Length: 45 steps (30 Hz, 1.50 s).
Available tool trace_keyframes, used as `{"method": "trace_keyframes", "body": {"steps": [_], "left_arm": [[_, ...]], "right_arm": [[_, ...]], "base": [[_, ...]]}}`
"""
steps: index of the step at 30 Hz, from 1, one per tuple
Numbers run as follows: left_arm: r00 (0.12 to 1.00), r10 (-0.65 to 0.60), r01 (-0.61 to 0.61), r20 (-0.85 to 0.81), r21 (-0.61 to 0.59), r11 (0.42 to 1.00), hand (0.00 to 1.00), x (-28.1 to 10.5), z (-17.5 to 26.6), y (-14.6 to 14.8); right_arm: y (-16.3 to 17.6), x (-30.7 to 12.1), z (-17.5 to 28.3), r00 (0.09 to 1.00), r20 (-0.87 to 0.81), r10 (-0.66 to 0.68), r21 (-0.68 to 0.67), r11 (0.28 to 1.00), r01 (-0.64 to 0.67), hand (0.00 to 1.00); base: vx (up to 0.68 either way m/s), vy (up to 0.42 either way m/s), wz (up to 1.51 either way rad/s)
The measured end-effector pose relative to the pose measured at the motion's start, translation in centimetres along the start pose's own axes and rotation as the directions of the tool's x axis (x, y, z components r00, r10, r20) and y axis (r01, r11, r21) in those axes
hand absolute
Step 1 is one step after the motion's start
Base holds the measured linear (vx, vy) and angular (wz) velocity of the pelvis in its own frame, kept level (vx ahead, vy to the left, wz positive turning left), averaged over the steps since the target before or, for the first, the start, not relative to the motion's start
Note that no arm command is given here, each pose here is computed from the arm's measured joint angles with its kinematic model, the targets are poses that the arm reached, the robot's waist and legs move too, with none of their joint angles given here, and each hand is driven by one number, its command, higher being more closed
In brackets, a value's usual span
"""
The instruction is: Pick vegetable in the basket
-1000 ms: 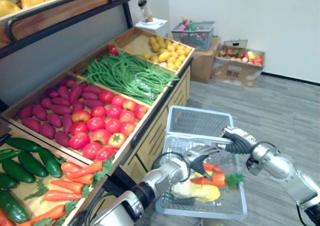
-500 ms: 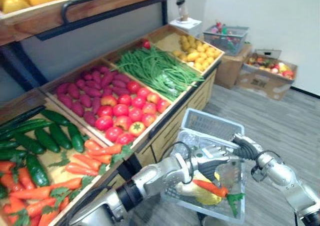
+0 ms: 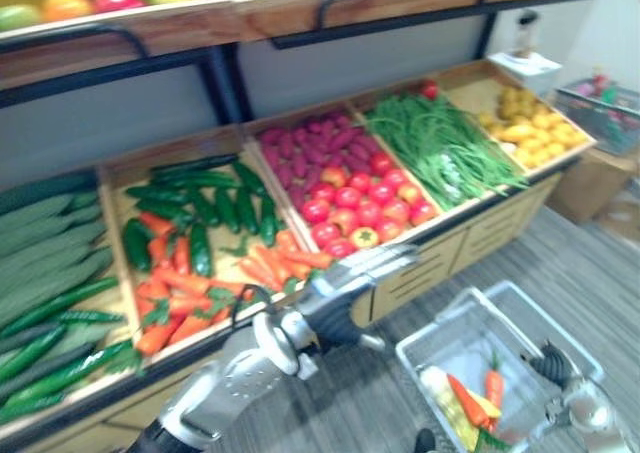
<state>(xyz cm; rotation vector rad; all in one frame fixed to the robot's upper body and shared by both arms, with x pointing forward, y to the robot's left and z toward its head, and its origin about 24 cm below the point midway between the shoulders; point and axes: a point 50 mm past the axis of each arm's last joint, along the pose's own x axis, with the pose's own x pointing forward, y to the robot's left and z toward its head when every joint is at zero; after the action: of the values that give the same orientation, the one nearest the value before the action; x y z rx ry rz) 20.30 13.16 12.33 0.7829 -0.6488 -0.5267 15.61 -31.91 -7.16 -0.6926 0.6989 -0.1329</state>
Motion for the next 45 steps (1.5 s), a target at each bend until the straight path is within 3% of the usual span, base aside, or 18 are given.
{"method": "trace_keyframes", "body": {"steps": [2,3,4,6,7,10,13,15,16,19,21,23,26,29,39,45], "left_arm": [[0.985,0.138,-0.143,-0.105,-0.038,0.989,0.00,-1.1,-1.4,0.9],[0.941,0.267,-0.287,-0.206,-0.072,0.955,0.00,-2.1,-2.8,1.4],[0.907,0.327,-0.357,-0.267,-0.071,0.931,0.00,-2.7,-3.6,1.5],[0.727,0.465,-0.550,-0.506,-0.021,0.835,0.00,-5.9,-6.4,0.8],[0.677,0.470,-0.570,-0.566,-0.001,0.821,0.00,-6.9,-7.2,0.4],[0.399,0.419,-0.572,-0.816,0.135,0.809,0.00,-12.9,-10.6,-2.2],[0.186,0.407,-0.561,-0.894,0.243,0.791,0.00,-16.7,-11.7,-4.2],[-0.077,0.359,-0.566,-0.930,0.338,0.752,0.00,-21.1,-11.8,-6.7],[-0.144,0.343,-0.569,-0.928,0.361,0.739,0.00,-22.1,-11.7,-7.3],[-0.495,0.163,-0.608,-0.854,0.474,0.637,0.00,-27.7,-9.8,-11.6],[-0.586,0.065,-0.631,-0.808,0.505,0.589,0.00,-29.3,-8.8,-13.4],[-0.685,-0.117,-0.653,-0.719,0.535,0.535,0.00,-31.4,-6.6,-16.7],[-0.703,-0.270,-0.668,-0.658,0.481,0.568,0.00,-32.1,-4.4,-19.6],[-0.665,-0.340,-0.703,-0.664,0.404,0.585,0.00,-31.7,-4.0,-20.7],[-0.502,-0.342,-0.715,-0.794,0.159,0.681,0.00,-29.6,-6.5,-20.0],[-0.456,-0.365,-0.714,-0.812,0.090,0.694,0.00,-29.3,-6.7,-20.0]], "right_arm": [[0.6,-0.5,-2.4,0.993,-0.114,-0.027,0.072,0.997,0.035,1.00],[0.9,-1.0,-3.9,0.980,-0.194,-0.052,0.123,0.989,0.077,1.00],[0.9,-1.2,-4.6,0.971,-0.232,-0.066,0.139,0.985,0.101,1.00],[1.2,-2.1,-6.8,0.927,-0.360,-0.104,0.184,0.966,0.180,1.00],[1.3,-2.3,-7.1,0.918,-0.380,-0.115,0.193,0.961,0.200,1.00],[2.1,-3.2,-8.4,0.880,-0.453,-0.143,0.236,0.933,0.273,1.00],[2.7,-3.8,-9.0,0.856,-0.492,-0.159,0.253,0.915,0.315,1.00],[3.5,-4.5,-9.5,0.833,-0.528,-0.165,0.277,0.894,0.352,1.00],[3.7,-4.8,-9.8,0.824,-0.540,-0.168,0.284,0.886,0.367,1.00],[4.3,-5.7,-10.4,0.793,-0.583,-0.176,0.311,0.853,0.418,1.00],[4.5,-5.7,-10.4,0.788,-0.591,-0.174,0.324,0.843,0.430,1.00],[4.7,-5.9,-10.6,0.778,-0.603,-0.176,0.322,0.838,0.440,1.00],[4.8,-5.9,-10.7,0.773,-0.611,-0.170,0.322,0.839,0.439,1.00],[4.9,-5.7,-10.5,0.776,-0.609,-0.164,0.324,0.841,0.432,1.00],[5.1,-4.9,-9.7,0.801,-0.580,-0.149,0.319,0.863,0.391,1.00],[4.8,-4.2,-9.1,0.817,-0.556,-0.151,0.310,0.874,0.373,1.00]], "base": [[0.02,-0.020,0.94],[0.02,-0.005,0.74],[0.03,0.008,0.85],[0.03,0.023,0.75],[0.02,0.023,0.68],[0.00,0.037,0.57],[-0.01,0.030,0.37],[0.00,0.020,0.18],[0.00,0.013,0.17],[0.00,0.008,0.06],[0.00,0.000,0.00],[0.00,0.000,0.00],[0.01,0.000,-0.02],[0.02,-0.002,-0.18],[0.04,-0.017,-0.17],[0.01,-0.009,-0.13]]}}
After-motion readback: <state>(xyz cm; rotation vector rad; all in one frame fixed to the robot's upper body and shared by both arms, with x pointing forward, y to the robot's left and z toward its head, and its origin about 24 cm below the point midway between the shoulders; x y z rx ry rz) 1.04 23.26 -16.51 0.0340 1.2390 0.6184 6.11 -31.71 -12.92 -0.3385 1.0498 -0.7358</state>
